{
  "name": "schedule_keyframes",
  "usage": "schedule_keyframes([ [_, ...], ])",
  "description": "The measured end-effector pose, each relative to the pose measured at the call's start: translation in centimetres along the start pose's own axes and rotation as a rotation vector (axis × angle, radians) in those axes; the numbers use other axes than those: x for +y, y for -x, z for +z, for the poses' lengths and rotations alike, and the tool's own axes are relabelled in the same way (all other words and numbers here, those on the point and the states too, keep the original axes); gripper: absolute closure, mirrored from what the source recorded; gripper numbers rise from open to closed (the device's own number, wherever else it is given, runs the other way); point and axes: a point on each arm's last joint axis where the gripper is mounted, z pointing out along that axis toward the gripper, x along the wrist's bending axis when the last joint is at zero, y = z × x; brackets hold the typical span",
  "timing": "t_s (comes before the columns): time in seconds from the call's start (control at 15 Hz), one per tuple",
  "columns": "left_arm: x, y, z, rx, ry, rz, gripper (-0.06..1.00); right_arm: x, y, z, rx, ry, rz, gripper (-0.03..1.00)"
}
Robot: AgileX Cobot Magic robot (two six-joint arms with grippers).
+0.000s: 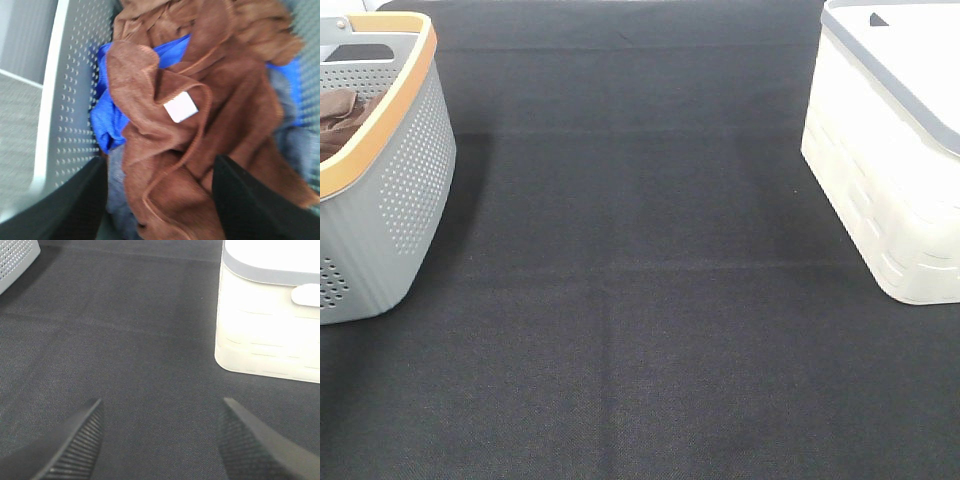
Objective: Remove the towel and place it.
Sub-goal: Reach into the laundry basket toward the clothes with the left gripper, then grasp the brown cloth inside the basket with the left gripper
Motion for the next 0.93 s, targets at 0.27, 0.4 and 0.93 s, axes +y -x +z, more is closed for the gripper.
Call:
schedule_keyframes([
  [0.27, 2.3, -0.4, 2.5, 0.098, -0.062, 0.032, 0.33, 0.0, 0.0, 0.0, 0.000, 0.000, 0.000, 0.35],
  [0.4, 3.7, -0.4, 4.3, 0.136, -0.089, 0.023, 0.33, 0.0, 0.0, 0.0, 0.000, 0.000, 0.000, 0.35],
  [0.93, 3.5, 0.5, 9.9, 0.149, -0.229, 0.033, 0.33, 0.0, 0.0, 0.0, 0.000, 0.000, 0.000, 0.35],
])
